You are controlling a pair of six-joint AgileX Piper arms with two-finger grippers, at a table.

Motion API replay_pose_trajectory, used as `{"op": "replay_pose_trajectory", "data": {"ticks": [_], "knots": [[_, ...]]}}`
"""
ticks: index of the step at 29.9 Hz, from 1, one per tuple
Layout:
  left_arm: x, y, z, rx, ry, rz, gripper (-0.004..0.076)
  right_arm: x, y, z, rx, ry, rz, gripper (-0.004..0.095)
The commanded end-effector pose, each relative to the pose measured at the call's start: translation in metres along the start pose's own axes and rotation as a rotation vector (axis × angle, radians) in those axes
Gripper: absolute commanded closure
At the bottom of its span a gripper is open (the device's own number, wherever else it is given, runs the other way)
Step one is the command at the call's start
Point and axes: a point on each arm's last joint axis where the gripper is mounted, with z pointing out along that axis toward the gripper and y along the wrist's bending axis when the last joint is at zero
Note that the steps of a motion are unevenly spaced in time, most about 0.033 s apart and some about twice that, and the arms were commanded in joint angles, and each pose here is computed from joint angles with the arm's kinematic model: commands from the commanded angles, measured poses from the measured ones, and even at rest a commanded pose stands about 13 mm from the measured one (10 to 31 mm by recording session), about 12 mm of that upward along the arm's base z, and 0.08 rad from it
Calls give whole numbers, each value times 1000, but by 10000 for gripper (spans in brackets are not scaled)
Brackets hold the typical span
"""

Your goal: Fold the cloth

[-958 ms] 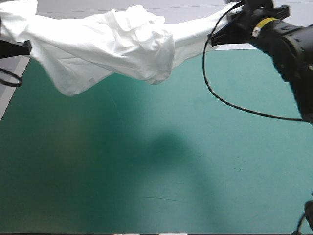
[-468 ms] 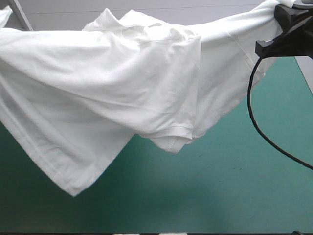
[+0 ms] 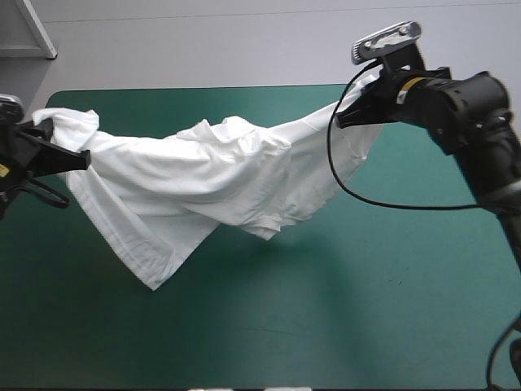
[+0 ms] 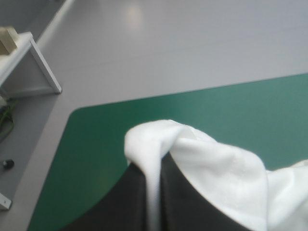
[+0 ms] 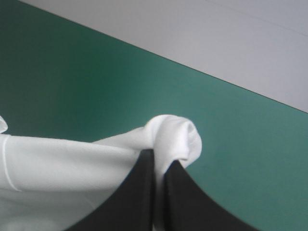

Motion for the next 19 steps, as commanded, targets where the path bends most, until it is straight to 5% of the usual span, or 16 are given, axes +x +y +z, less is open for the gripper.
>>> {"op": "replay_pose_trajectory", "data": {"ticks": [1,13,15,19], "knots": [[16,-1,44,-14,-44,-26,705,-7,0,33,32,-141,-37,925],[92,-6,194,-64,-35,-37,698,36,20,202,27,-182,-122,883],[102,-7,208,-67,-28,-37,663,40,19,212,19,-187,-82,787],[115,-8,223,-75,-26,-34,471,42,12,218,24,-218,-39,414]]}}
